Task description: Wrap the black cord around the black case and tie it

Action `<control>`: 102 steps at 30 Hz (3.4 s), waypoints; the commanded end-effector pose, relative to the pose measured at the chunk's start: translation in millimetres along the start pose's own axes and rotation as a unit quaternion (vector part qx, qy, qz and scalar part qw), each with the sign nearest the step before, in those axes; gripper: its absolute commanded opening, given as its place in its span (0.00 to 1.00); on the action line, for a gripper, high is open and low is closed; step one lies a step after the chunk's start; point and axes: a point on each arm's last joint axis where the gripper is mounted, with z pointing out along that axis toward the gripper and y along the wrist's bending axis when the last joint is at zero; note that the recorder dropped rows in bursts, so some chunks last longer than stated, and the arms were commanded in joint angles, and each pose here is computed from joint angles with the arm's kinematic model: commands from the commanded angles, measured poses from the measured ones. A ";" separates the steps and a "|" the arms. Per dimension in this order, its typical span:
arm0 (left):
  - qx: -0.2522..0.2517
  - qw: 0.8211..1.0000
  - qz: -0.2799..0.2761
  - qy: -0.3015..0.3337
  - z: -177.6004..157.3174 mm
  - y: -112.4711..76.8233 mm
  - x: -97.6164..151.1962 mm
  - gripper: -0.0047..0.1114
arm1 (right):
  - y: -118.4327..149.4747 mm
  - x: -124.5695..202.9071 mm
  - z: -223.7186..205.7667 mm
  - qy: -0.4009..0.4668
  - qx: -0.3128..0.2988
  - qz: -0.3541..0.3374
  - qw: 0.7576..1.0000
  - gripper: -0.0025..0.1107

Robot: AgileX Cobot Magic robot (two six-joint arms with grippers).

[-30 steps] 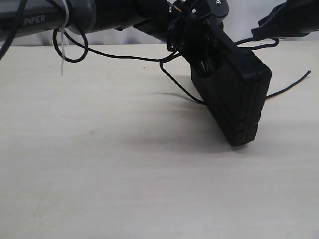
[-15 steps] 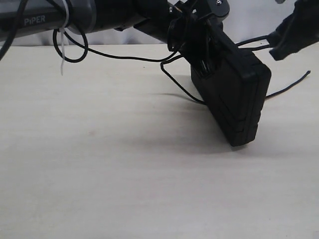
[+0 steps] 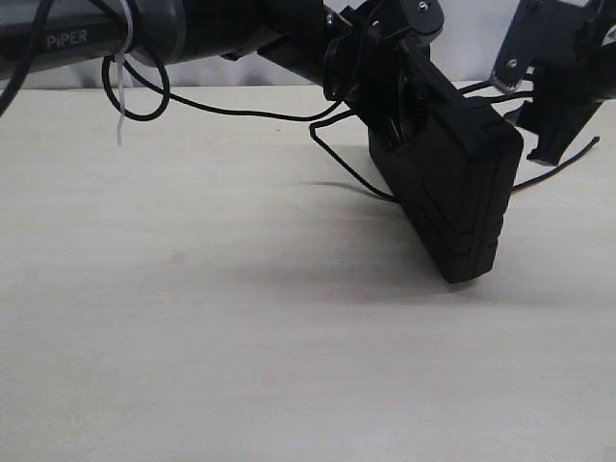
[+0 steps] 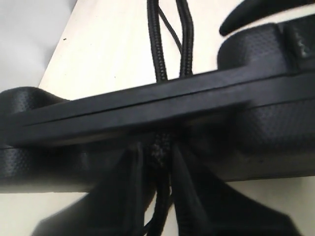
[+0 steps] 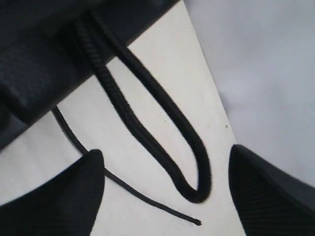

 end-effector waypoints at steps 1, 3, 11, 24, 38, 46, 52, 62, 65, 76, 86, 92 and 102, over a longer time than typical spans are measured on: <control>-0.005 1.000 -0.005 -0.011 -1.9 1.3 -5.1 0.04 | 4.9 -4.0 17.1 -0.005 0.008 -0.017 1.000 0.61; -0.002 1.000 -0.006 -0.010 -1.9 0.7 -5.0 0.04 | 0.4 -4.2 19.7 -0.014 0.033 -0.013 0.999 0.61; -0.002 1.000 -0.005 -0.010 -1.9 0.7 -5.0 0.04 | -0.3 -1.6 34.2 -0.013 0.053 -0.107 0.993 0.57; -0.007 1.000 0.026 0.000 -6.9 3.4 -4.8 0.06 | 9.5 2.6 52.8 -0.004 0.026 -0.112 0.993 0.06; -0.017 0.989 -0.108 0.104 -93.9 63.1 33.2 0.28 | 26.9 -29.8 47.8 -0.042 0.000 -0.092 0.995 0.06; -0.023 0.979 -0.174 0.102 -110.9 84.9 55.4 0.28 | 43.6 -62.3 39.0 -0.079 -0.010 -0.108 0.991 0.06; 0.015 0.977 -0.180 0.110 -107.2 78.0 57.4 0.28 | 45.0 -60.7 40.0 -0.073 -0.021 -0.090 0.993 0.06; 0.205 0.973 -0.085 0.062 -47.8 39.1 70.4 0.29 | 59.6 -65.4 48.5 -0.068 -0.059 -0.067 0.994 0.14; 0.192 0.980 -0.039 0.036 -28.1 33.5 68.6 0.29 | 59.5 -65.6 48.5 -0.069 -0.059 -0.066 0.994 0.27; 0.175 0.981 0.016 0.076 26.9 13.7 94.1 0.42 | 58.4 -66.3 48.5 -0.070 -0.056 -0.019 0.996 0.39; 0.076 0.984 -0.027 0.159 37.4 26.5 112.8 0.04 | 59.8 -64.5 44.3 -0.057 -0.074 0.018 0.995 0.39; 0.079 0.985 -0.050 0.146 38.0 25.3 110.3 0.04 | 38.4 -63.2 13.9 -0.074 -0.039 0.127 0.988 0.39; 0.123 0.982 -0.125 0.071 36.5 17.6 92.0 0.04 | -7.4 53.0 18.3 0.055 0.006 0.557 0.829 0.39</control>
